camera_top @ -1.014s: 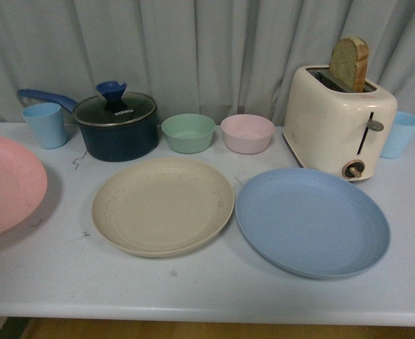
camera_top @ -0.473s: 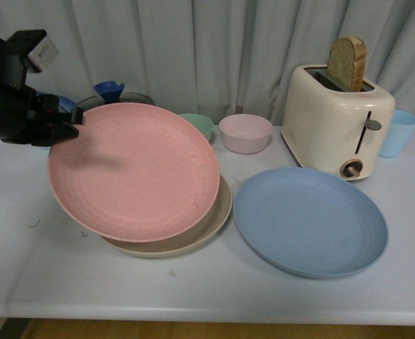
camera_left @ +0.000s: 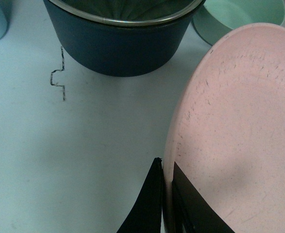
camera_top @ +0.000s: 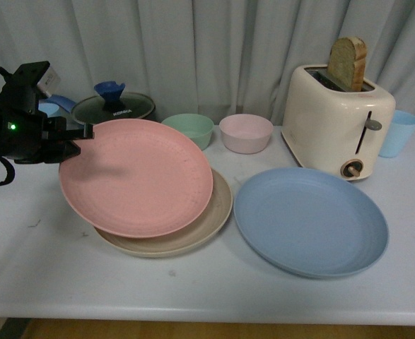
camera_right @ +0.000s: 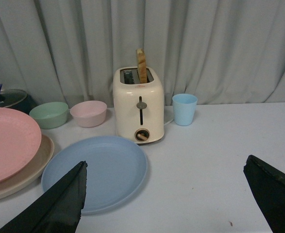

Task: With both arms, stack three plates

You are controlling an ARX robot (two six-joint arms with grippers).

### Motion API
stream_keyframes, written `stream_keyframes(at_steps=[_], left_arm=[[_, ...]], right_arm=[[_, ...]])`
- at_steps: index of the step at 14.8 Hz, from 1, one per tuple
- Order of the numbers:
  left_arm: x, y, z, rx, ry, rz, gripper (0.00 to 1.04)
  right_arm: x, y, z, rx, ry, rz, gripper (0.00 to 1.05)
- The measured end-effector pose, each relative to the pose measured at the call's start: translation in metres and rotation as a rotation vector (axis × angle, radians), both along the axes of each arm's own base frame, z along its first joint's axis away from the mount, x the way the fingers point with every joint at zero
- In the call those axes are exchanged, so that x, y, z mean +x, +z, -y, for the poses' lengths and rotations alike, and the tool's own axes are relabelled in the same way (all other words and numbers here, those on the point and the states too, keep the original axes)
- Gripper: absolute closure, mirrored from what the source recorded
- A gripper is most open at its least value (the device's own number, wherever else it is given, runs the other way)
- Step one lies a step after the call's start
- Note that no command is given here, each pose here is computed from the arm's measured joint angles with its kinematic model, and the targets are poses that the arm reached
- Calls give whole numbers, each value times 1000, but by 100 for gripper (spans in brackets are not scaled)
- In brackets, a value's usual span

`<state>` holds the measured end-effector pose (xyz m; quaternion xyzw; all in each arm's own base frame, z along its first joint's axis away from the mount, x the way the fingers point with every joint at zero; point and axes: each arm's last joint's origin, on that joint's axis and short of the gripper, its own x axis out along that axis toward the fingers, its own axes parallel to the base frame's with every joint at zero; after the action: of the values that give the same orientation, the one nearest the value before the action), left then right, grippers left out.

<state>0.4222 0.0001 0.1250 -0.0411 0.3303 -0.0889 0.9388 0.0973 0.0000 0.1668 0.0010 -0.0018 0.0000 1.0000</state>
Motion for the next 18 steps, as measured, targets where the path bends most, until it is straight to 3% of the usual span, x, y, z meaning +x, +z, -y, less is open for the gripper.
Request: stream_keyframes(at_steps=[5,11,13,14,15,16,18], left_arm=[[1,-13,17,-40,-17,-38,99],[-15,-10,11,-99,35,27,33],[-32,34,4,-92,65,204,10],[-42,53,2,-78,82,256,5],[-60,77,0,-13,146,486,15],[-85,83,-1,34,189,625,28],[-121,71,-1,60,190,679,49]], right_arm=[[0,0,0,0,0,0,6],[0,0,0,0,0,0,6],[0,0,0,0,0,0,6],[0,0,0,0,0,0,6],[0,0,0,0,0,0,6],[0,0,0,0,0,0,6],[0,0,0,0,0,0,6]])
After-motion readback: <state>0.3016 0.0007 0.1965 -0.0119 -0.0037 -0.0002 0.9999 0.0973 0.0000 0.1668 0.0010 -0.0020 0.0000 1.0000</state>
